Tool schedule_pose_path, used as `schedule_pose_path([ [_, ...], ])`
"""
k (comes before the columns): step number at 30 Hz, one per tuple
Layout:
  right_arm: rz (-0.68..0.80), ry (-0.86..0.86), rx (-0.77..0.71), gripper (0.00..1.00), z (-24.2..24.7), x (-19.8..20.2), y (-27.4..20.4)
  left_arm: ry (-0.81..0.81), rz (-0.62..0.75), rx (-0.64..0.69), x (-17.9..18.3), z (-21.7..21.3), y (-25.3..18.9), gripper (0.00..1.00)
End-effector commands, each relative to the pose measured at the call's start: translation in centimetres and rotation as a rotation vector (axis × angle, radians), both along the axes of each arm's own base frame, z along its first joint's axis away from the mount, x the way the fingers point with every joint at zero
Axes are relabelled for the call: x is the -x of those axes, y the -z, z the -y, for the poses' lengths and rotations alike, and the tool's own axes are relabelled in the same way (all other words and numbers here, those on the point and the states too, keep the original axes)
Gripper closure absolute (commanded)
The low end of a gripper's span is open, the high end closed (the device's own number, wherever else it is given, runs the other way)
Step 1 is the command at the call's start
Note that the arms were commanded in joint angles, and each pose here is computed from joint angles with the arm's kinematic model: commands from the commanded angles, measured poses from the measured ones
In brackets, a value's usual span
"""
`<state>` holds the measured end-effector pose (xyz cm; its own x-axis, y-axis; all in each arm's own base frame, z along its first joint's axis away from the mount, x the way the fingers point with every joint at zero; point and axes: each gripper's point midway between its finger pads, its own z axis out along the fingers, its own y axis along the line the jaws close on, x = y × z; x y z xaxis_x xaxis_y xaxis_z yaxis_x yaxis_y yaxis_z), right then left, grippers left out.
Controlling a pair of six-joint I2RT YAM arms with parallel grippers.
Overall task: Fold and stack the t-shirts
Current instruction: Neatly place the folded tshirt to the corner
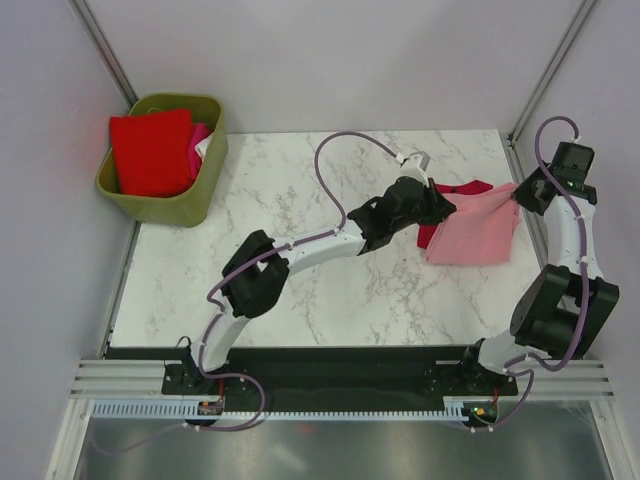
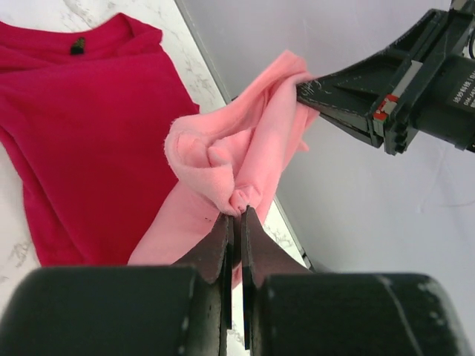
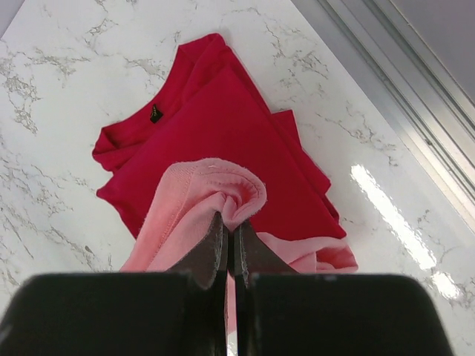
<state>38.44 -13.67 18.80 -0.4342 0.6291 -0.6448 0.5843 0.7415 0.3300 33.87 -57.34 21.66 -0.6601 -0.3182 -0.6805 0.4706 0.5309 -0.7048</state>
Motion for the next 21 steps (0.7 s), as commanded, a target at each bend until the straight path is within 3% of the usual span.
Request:
schedule_pose_path([
  [1,0.093,-0.006,0.002,1.0,0.9,-3.0,-1.9,-0.028,-0.01,0.06,-2.2,-0.1,-1.7,0.98],
  [9,0.132,-0.042,-0.042,1.0,0.8,-6.1,-1.0,-0.055,-0.053,0.075,-5.4,-0.5,0.7,0.98],
  [21,0.08,-0.09,-0.103,1.0,0.3,-11.7,3.3,-0.115,-0.072,0.12,-11.2,-0.4,3.4,0.98],
])
